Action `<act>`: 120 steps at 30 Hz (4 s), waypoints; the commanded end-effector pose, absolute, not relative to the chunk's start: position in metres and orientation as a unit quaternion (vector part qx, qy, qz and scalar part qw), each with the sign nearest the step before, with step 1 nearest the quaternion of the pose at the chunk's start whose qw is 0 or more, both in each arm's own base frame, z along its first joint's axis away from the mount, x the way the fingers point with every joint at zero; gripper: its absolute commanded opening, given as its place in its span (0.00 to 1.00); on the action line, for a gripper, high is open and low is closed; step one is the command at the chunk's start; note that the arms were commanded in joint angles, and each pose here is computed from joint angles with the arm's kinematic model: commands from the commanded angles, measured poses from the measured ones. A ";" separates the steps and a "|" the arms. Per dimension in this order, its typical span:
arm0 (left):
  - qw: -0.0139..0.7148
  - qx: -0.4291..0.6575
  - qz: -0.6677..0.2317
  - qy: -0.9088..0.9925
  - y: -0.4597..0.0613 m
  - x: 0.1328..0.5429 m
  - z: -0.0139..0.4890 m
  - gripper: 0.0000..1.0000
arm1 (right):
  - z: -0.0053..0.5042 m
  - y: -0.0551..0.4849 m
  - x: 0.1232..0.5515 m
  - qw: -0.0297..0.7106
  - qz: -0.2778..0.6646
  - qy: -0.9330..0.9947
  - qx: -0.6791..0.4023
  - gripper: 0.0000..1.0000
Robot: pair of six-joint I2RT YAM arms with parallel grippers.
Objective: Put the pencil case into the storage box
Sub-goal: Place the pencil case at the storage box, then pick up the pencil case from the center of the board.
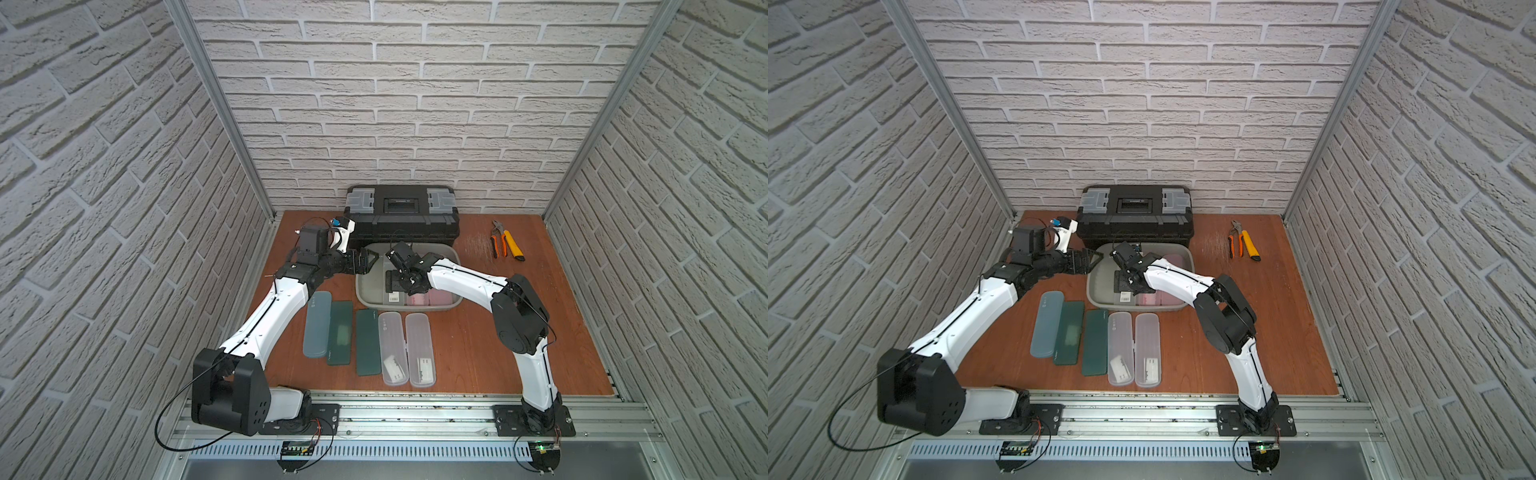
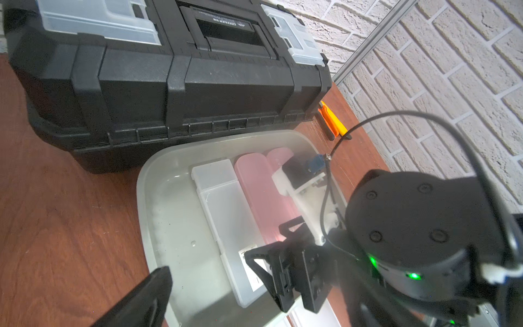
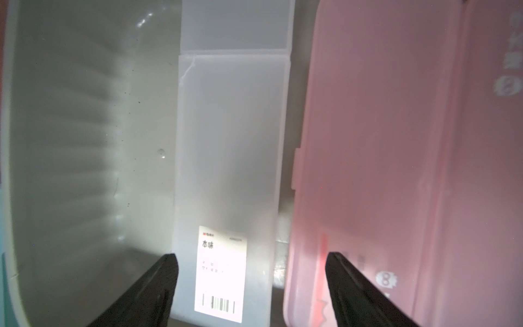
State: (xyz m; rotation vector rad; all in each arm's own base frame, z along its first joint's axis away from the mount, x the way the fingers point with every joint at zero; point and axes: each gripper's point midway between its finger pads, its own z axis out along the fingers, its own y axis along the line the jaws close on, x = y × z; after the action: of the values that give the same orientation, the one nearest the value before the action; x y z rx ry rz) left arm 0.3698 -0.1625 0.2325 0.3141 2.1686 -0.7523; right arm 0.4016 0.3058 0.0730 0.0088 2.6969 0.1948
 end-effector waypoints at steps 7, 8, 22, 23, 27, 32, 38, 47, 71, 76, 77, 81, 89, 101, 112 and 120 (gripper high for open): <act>0.435 0.087 -0.241 0.863 -0.132 0.378 0.237 0.99 | 0.085 0.316 0.418 0.255 0.023 0.966 -0.035 0.89; 0.436 0.087 -0.240 0.863 -0.131 0.379 0.237 0.98 | 0.081 0.319 0.419 0.254 0.019 0.966 -0.037 0.89; 0.438 0.091 -0.256 0.857 -0.136 0.376 0.241 0.98 | 0.056 0.327 0.435 0.261 -0.051 0.962 -0.065 0.89; 0.440 0.093 -0.255 0.856 -0.136 0.376 0.242 0.98 | 0.056 0.324 0.435 0.261 -0.056 0.961 -0.065 0.90; 0.445 0.095 -0.244 0.857 -0.133 0.375 0.245 0.98 | 0.060 0.316 0.436 0.267 -0.072 0.959 -0.065 0.89; 0.448 0.095 -0.240 0.856 -0.131 0.374 0.246 0.98 | 0.065 0.305 0.436 0.267 -0.074 0.959 -0.057 0.89; 0.443 0.097 -0.239 0.859 -0.132 0.375 0.243 0.98 | 0.078 0.302 0.437 0.272 -0.056 0.960 -0.048 0.89; 0.441 0.105 -0.192 0.870 -0.125 0.371 0.237 0.99 | 0.152 0.316 0.424 0.305 0.049 0.949 -0.059 0.90; 0.380 0.018 -0.166 0.910 -0.175 0.248 0.163 0.98 | 0.073 0.231 0.195 0.154 0.188 0.969 -0.051 0.89; 0.381 0.003 -0.142 0.913 -0.169 0.245 0.160 0.98 | 0.060 0.245 0.187 0.135 0.182 0.972 -0.066 0.89; 0.385 -0.003 -0.137 0.913 -0.165 0.246 0.162 0.98 | 0.059 0.249 0.186 0.131 0.179 0.972 -0.070 0.89; 0.414 -0.053 -0.116 0.901 -0.145 0.249 0.175 0.98 | 0.053 0.256 0.185 0.120 0.150 0.978 -0.087 0.89; 0.455 -0.094 -0.123 0.877 -0.123 0.243 0.189 0.99 | 0.043 0.261 0.186 0.107 0.098 0.983 -0.114 0.88; 0.428 -0.080 -0.119 0.892 -0.129 0.241 0.180 0.98 | 0.025 0.225 0.185 0.108 0.004 0.987 -0.115 0.87; 0.422 -0.067 -0.121 0.896 -0.141 0.248 0.179 0.98 | 0.059 0.195 0.198 0.160 0.027 0.981 -0.105 0.89; 0.428 -0.073 -0.118 0.893 -0.134 0.245 0.178 0.99 | 0.062 0.237 0.182 0.143 0.133 0.976 -0.097 0.92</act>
State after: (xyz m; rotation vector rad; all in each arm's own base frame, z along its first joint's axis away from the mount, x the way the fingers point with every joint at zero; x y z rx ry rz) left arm 0.2427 -0.1337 0.1668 -0.1778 2.2724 -0.2723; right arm 0.1907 0.2202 0.0633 -0.2741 2.8070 0.2742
